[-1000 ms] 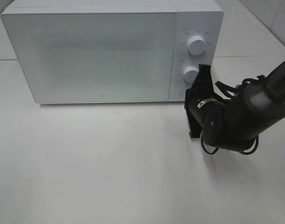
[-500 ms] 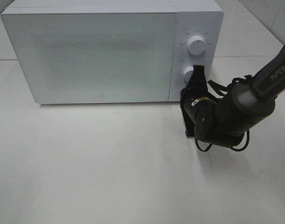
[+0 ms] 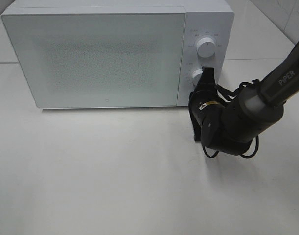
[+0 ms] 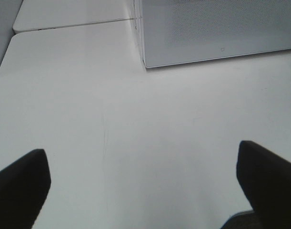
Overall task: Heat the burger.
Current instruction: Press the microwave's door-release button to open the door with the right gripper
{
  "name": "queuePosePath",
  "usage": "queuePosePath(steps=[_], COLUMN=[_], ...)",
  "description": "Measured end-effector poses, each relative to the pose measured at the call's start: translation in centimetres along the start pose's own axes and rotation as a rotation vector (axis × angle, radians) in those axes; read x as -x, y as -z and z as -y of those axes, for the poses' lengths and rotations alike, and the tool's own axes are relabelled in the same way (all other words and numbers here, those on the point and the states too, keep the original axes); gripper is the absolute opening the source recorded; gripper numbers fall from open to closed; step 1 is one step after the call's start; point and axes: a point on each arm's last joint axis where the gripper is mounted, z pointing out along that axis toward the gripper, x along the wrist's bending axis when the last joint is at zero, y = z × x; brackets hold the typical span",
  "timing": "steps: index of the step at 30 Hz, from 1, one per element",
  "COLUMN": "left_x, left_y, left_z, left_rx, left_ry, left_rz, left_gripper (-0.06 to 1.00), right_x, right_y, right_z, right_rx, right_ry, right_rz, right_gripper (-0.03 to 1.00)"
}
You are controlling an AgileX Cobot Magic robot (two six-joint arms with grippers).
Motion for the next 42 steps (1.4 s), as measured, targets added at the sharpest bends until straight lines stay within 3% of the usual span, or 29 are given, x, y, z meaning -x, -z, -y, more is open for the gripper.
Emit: queuePosePath(steps=[10,24,35,42], left_x=[0.0,0.0,0.0,0.0], left_y=[0.0,0.0,0.0,0.0], left_z=[0.0,0.0,0.0,0.0], left_rx=[0.0,0.0,0.0,0.0], left_ry=[0.0,0.0,0.0,0.0], left_rz=[0.0,0.0,0.0,0.0], left_gripper=[0.99,0.99,0.99,0.99], right_x=[0.2,0.2,0.1,-0.8], right_y=[-0.9,-1.1,-1.0,-0.3], right_z=[0.7,0.8,0.9,0.3], right_rx=[0.062,0.061,0.038,-0.032], right_ry=[-0.041,-0.03,-0.022,0.083], right_rz=[-0.016,0.008,0.056,0.126], right_gripper=[0.02,0.02,0.02,0.02])
